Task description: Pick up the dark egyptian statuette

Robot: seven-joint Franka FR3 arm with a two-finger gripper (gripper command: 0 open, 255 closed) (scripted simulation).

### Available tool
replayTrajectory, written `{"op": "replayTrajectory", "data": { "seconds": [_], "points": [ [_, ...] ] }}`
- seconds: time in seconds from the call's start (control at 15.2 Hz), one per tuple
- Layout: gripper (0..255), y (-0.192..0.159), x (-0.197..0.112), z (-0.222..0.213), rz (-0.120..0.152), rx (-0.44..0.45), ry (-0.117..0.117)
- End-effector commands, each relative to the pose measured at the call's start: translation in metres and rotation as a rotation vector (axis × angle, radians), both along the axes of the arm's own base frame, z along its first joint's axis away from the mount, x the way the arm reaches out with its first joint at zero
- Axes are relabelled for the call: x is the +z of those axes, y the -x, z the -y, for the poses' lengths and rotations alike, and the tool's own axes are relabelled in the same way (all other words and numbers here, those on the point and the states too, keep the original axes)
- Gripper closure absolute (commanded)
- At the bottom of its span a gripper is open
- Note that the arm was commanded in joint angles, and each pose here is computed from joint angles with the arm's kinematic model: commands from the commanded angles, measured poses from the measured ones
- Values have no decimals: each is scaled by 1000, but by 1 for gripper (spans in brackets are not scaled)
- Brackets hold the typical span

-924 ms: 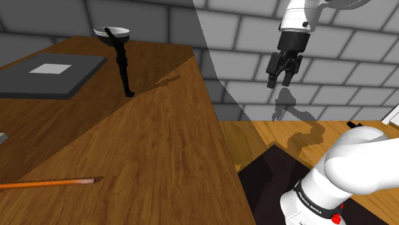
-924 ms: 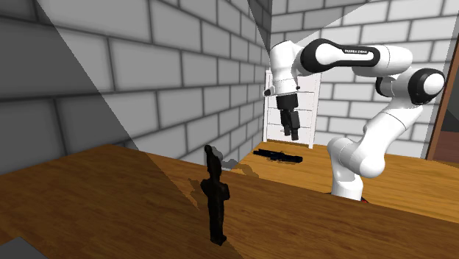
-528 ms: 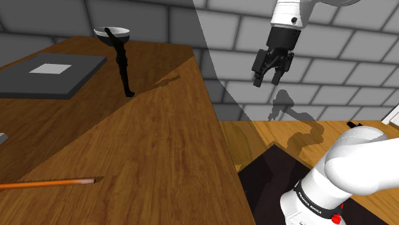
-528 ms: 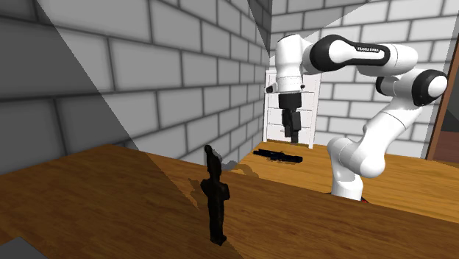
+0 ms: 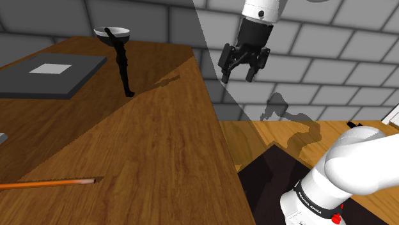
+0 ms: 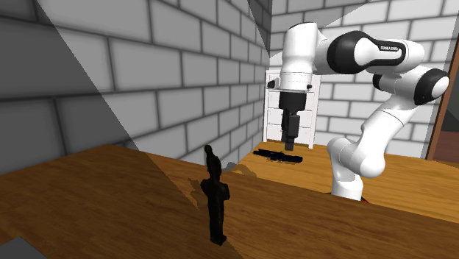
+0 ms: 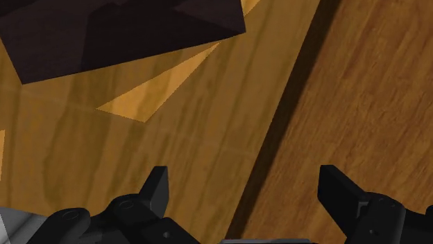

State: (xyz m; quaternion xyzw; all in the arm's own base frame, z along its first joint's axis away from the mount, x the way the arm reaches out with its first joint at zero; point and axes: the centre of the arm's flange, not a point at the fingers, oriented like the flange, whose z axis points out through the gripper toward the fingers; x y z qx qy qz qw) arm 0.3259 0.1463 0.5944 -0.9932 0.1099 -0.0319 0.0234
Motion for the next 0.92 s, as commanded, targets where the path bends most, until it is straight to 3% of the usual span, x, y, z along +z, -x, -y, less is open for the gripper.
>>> {"op": "replayTrajectory", "data": {
  "seconds": [0.0, 0.86],
  "points": [
    [0, -8, 2, -27, 36, -28, 13],
    [0, -73, 19, -185, 259, -196, 107]
  ]
}}
